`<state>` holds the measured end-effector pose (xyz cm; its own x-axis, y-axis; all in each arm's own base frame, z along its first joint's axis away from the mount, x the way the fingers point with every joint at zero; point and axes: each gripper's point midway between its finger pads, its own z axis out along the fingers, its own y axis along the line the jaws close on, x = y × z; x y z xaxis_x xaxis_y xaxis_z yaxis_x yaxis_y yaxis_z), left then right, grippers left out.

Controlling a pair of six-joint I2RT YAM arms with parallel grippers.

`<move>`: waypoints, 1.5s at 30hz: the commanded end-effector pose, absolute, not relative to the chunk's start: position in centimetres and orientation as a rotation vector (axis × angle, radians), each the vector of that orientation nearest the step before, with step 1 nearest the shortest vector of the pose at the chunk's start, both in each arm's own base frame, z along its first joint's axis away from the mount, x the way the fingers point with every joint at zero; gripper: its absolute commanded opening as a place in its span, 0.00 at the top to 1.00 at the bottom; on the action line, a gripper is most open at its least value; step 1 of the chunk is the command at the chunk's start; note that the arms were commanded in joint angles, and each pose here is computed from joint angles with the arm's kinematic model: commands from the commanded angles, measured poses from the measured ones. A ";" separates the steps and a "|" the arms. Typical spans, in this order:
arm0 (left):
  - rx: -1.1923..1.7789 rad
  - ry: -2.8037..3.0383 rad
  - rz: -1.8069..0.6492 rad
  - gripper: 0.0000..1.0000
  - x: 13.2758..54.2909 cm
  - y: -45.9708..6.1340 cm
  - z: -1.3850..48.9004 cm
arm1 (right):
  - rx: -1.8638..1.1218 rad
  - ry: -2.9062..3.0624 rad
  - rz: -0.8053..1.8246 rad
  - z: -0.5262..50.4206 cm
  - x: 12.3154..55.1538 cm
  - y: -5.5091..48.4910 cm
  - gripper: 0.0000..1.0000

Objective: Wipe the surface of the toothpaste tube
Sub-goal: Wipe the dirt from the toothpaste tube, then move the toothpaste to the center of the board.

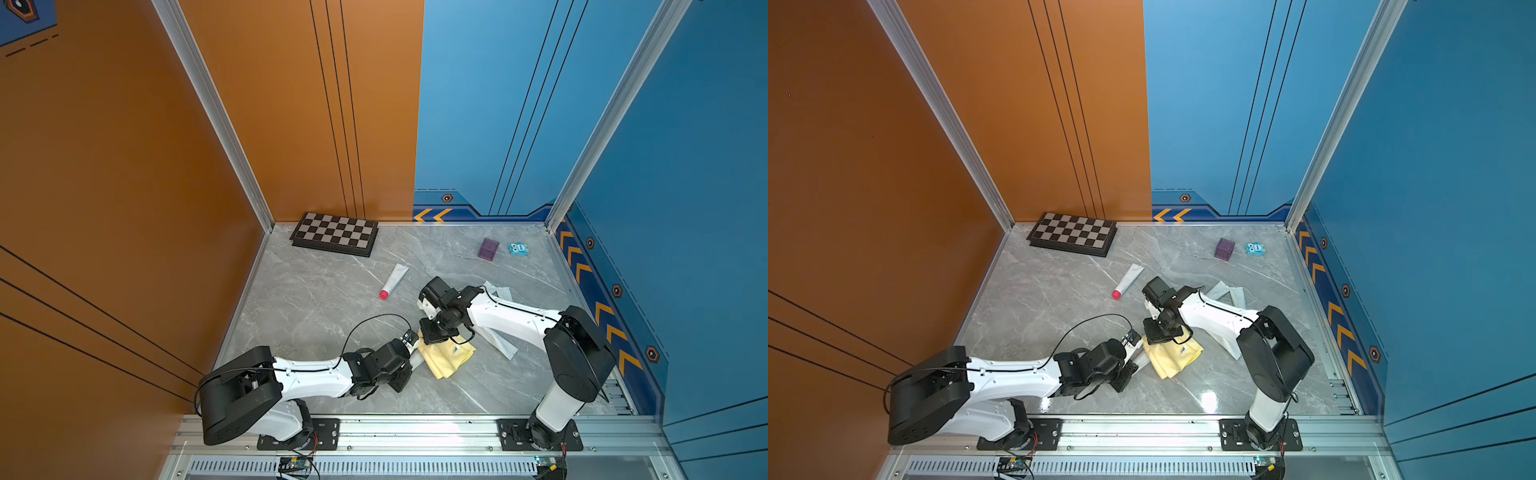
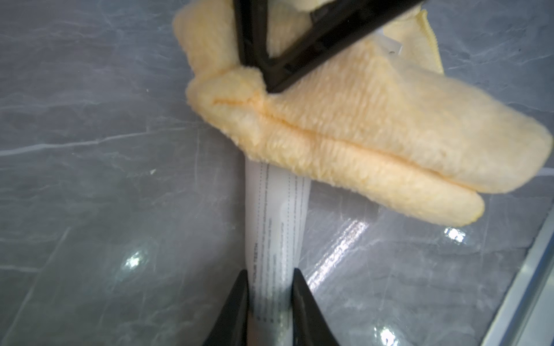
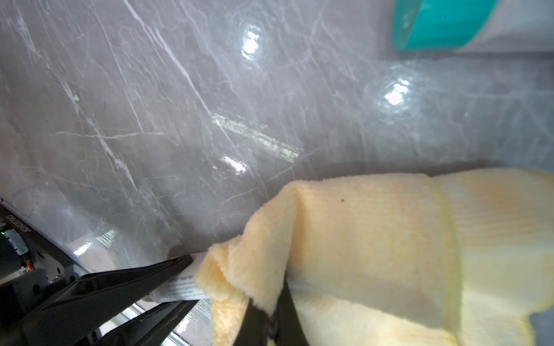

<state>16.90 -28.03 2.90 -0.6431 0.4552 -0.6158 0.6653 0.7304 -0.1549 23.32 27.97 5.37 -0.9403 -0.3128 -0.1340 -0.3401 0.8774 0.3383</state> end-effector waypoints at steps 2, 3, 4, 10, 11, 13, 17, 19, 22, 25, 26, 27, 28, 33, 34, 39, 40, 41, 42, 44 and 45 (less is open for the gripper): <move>0.940 2.502 -0.347 0.76 14.9 -24.9 -0.7 | -0.525 3.091 0.443 2.1 21.5 26.3 1.00; 0.940 2.500 -0.346 0.76 14.9 -24.9 -0.6 | -0.525 3.108 0.407 1.4 21.2 25.7 1.00; 0.939 2.500 -0.346 0.76 14.9 -24.9 -0.6 | -0.524 3.115 0.373 0.8 21.0 25.2 1.00; 0.935 2.505 -0.337 0.76 15.0 -24.8 -0.8 | -0.507 3.154 0.124 -2.2 20.2 21.6 1.00; 0.936 2.505 -0.336 0.76 15.0 -24.8 -0.7 | -0.515 3.150 0.067 -2.4 20.3 21.1 1.00; 0.935 2.505 -0.336 0.76 15.0 -24.7 -0.7 | -0.532 3.129 -0.064 -2.6 20.7 19.9 1.00; 0.924 2.499 -0.339 0.76 15.0 -24.6 -0.5 | -0.532 3.100 -0.230 -2.6 20.9 17.7 1.00; 0.919 2.496 -0.339 0.76 15.1 -24.6 -0.4 | -0.519 3.084 -0.283 -2.5 21.0 16.8 1.00; 0.919 2.496 -0.339 0.76 15.1 -24.5 -0.4 | -0.490 3.059 -0.280 -1.8 21.5 16.5 1.00; 0.920 2.500 -0.336 0.76 15.1 -24.6 -0.5 | -0.413 3.014 -0.115 0.7 23.1 17.5 1.00; 0.920 2.503 -0.333 0.76 15.1 -24.5 -0.6 | -0.374 2.994 -0.047 1.9 24.0 17.8 1.00; 0.921 2.505 -0.330 0.76 15.1 -24.5 -0.7 | -0.311 2.963 0.020 3.5 25.3 17.6 1.00; 0.922 2.508 -0.331 0.76 15.1 -24.5 -0.7 | -0.262 2.920 0.085 5.4 26.5 17.6 1.00; 0.939 2.526 -0.329 0.75 15.2 -24.8 -1.2 | 0.002 2.696 0.313 14.2 31.6 15.4 1.00; 0.942 2.533 -0.324 0.75 15.3 -24.9 -1.3 | 0.039 2.662 0.340 15.4 32.1 14.9 1.00; 0.958 2.551 -0.291 0.75 16.6 -25.2 -1.1 | 0.158 2.527 0.448 20.5 33.0 12.5 1.00; 0.957 2.548 -0.290 0.75 17.0 -25.4 -0.9 | 0.168 2.516 0.457 21.0 33.0 12.2 1.00; 0.948 2.546 -0.292 0.75 17.8 -25.5 -0.7 | 0.176 2.503 0.461 21.5 32.9 11.9 1.00; 0.933 2.545 -0.305 0.75 18.5 -25.8 -0.4 | 0.183 2.492 0.468 21.9 32.8 11.6 1.00; 0.928 2.534 -0.336 0.75 19.8 -26.6 0.3 | 0.179 2.489 0.481 22.2 32.4 11.6 1.00; 0.934 2.526 -0.351 0.75 20.3 -27.2 0.6 | 0.178 2.490 0.489 22.1 32.2 11.7 1.00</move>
